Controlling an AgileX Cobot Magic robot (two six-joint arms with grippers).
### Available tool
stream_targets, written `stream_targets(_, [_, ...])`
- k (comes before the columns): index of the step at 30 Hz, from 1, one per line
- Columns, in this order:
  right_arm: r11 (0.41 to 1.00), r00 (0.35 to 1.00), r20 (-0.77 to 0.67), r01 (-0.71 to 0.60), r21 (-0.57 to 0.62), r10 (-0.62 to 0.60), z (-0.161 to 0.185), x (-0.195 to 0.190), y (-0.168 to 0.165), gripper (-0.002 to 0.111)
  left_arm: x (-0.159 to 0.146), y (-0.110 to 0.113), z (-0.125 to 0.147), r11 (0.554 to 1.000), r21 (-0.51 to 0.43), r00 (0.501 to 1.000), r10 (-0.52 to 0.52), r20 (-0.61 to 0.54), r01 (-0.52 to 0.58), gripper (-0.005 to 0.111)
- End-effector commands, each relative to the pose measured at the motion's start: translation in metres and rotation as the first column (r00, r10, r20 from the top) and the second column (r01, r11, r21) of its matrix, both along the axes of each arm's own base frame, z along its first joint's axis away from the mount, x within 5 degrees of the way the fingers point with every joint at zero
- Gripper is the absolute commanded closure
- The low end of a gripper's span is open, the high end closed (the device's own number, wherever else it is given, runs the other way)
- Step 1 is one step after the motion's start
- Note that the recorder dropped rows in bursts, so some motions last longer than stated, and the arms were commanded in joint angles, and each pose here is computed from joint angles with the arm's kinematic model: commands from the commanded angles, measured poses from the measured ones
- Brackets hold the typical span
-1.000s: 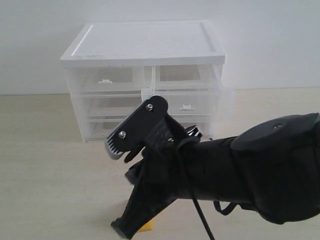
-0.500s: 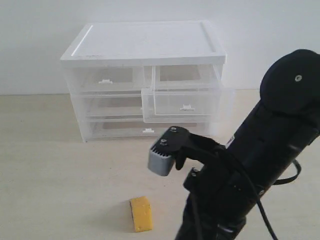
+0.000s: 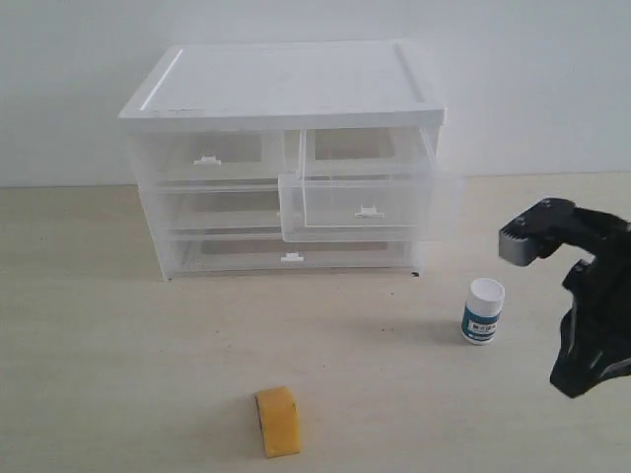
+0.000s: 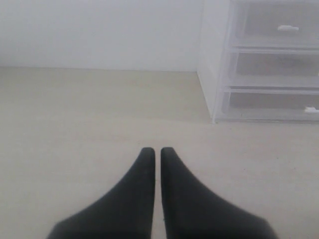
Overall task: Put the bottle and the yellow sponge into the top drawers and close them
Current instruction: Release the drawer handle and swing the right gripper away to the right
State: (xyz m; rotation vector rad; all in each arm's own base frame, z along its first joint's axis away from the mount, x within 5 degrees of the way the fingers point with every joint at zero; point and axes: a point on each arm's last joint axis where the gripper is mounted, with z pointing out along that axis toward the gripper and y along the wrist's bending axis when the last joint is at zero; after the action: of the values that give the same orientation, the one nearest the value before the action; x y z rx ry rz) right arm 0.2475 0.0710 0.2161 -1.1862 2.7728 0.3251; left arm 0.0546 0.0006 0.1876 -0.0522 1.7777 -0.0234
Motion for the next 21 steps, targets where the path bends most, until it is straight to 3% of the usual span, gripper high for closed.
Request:
stream_targets(1, [0.981,0.969,0.191,0.128,0.148,-0.155,0.01,0.024,-0.032,0.108,0.0,0.0,0.0,1.0,-0.007,1.0,0.002,0.008,-0.002,0.102])
stream_targets(3, [0.96,0.928,0.272,0.209,0.185,-0.255,0.014,0.035,-0.041,0.108,0.0,0.0,0.0,1.0,-0.007,1.0,0.002,0.008,-0.002,0.102])
stream_targets(7, [0.937,0.861,0.378,0.28,0.207,-0.341,0.018,0.046,-0.047,0.108,0.0,0.0,0.0,1.0,-0.007,1.0,0.002,0.008,-0.002,0.102])
stream_targets(12, [0.828,0.704,0.436,0.467,0.311,-0.561,0.025,0.06,-0.054,0.108,0.0,0.0,0.0,1.0,-0.007,1.0,0.002,0.008,-0.002,0.102])
stream_targets(13, [0.802,0.677,0.429,0.496,0.334,-0.598,0.026,0.061,-0.055,0.108,0.0,0.0,0.0,1.0,-0.007,1.0,0.002,0.008,-0.002,0.102])
stream_targets(18, [0.542,0.507,0.202,0.726,0.424,-0.838,0.024,0.059,-0.07,0.108,0.0,0.0,0.0,1.0,-0.007,1.0,0.002,0.008,-0.002,0.102])
stream_targets(21, [0.533,0.541,0.085,0.769,0.354,-0.837,0.018,0.048,-0.077,0.108,0.0,0.0,0.0,1.0,-0.007,1.0,0.002,0.008,-0.002,0.102])
